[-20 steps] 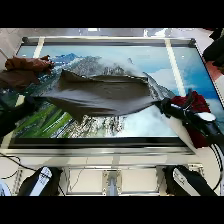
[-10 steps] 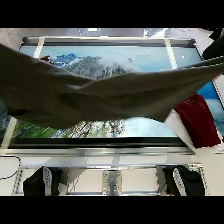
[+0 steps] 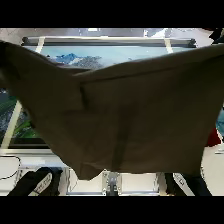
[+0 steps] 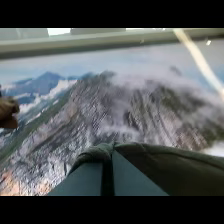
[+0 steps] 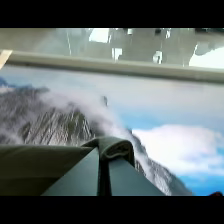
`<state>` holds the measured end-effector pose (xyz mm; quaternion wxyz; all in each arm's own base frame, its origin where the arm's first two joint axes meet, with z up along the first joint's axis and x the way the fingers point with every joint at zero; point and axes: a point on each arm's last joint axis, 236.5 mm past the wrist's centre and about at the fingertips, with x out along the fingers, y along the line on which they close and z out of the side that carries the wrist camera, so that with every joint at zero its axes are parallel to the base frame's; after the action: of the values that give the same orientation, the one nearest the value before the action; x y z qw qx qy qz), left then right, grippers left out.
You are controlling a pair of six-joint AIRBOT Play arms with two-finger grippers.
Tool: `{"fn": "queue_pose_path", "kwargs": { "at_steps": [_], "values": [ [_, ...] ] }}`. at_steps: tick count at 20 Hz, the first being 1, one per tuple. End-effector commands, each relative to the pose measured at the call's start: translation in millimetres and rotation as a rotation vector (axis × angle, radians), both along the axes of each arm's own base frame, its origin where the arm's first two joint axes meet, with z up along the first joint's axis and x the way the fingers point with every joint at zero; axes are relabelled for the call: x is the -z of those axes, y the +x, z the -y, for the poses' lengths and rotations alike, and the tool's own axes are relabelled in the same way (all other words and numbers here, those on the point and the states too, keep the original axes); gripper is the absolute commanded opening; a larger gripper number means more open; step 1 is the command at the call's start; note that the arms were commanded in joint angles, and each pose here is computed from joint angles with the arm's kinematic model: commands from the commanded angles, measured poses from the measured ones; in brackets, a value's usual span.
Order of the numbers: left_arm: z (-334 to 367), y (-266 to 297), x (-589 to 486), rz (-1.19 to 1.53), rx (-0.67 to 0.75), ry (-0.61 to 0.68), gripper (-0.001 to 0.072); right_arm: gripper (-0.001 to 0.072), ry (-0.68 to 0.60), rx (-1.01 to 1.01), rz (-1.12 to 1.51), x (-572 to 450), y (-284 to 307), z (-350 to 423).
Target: Fold the shirts.
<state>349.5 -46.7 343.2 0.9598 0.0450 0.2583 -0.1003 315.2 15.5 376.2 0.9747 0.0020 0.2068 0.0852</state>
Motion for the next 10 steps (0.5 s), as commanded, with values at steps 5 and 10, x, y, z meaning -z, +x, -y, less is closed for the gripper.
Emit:
{"fn": "queue_pose_path", "kwargs": {
  "at_steps": [5,10],
  "values": [
    [-42,148,279,-0.601,-0.099,0.149,0.0012,0.0009,0.189,-0.042,-0.753,291,119,19],
    [-60,187,385,-0.671,-0.117,0.211,0.0012,0.0009,0.351,0.076,-0.738,383,192,28]
  ]
}}
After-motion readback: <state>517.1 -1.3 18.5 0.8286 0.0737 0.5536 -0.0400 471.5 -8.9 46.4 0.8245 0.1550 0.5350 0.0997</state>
